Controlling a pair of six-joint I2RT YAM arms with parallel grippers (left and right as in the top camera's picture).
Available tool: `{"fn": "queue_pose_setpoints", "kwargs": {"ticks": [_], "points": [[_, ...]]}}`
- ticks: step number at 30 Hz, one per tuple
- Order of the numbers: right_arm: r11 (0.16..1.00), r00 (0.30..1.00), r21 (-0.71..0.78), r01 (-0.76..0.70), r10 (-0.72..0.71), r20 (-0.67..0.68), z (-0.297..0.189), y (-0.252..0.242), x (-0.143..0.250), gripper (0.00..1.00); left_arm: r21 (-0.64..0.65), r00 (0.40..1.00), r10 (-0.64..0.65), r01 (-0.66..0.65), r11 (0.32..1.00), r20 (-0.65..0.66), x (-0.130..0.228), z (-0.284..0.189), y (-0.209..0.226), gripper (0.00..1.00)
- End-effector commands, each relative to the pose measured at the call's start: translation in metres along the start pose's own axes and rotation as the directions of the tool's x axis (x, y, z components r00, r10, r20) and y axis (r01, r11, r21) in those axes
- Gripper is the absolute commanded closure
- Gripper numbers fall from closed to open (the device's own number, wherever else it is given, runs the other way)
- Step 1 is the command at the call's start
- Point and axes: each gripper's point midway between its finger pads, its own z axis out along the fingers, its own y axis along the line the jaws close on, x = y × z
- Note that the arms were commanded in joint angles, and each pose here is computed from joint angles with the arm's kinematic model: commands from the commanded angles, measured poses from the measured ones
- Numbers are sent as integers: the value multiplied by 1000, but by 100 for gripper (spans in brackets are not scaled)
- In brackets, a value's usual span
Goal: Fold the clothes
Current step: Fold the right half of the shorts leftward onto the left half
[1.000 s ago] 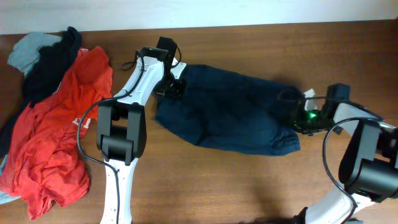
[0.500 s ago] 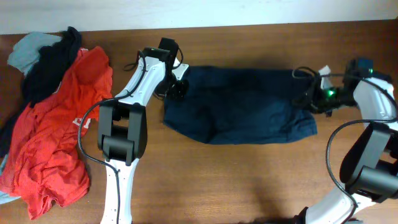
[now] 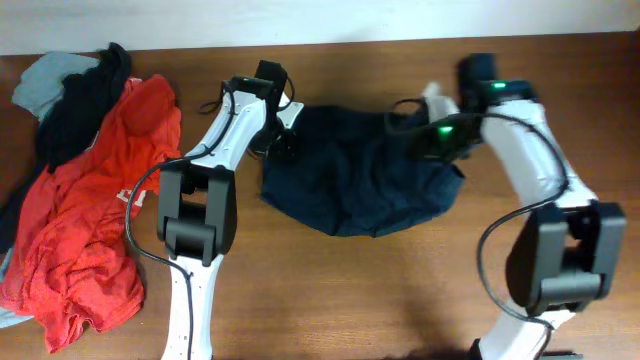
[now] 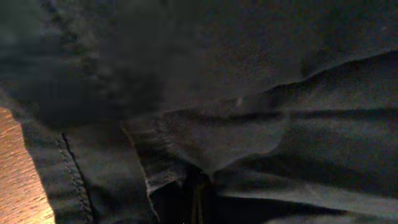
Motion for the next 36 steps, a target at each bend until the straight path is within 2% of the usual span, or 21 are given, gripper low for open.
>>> {"fn": "queue_pose_setpoints", "kwargs": {"ticks": [1, 16, 25, 36], "points": [[998, 999, 65, 26, -27, 23, 7, 24, -4, 96, -3, 999, -1, 1, 1000, -35, 4, 20, -1, 100], [983, 974, -37, 181, -174, 145, 43, 134, -19, 96, -3, 999, 1, -1, 1000, -32, 3, 21, -2, 100], [986, 984, -48, 161, -156, 88, 82, 138, -12, 96, -3, 1000, 2, -2, 1000, -31, 3, 21, -2, 100], [980, 980, -88, 179, -170, 101, 82, 148, -14, 96, 28, 999, -20, 22, 999, -42, 2, -1, -1, 99]]}}
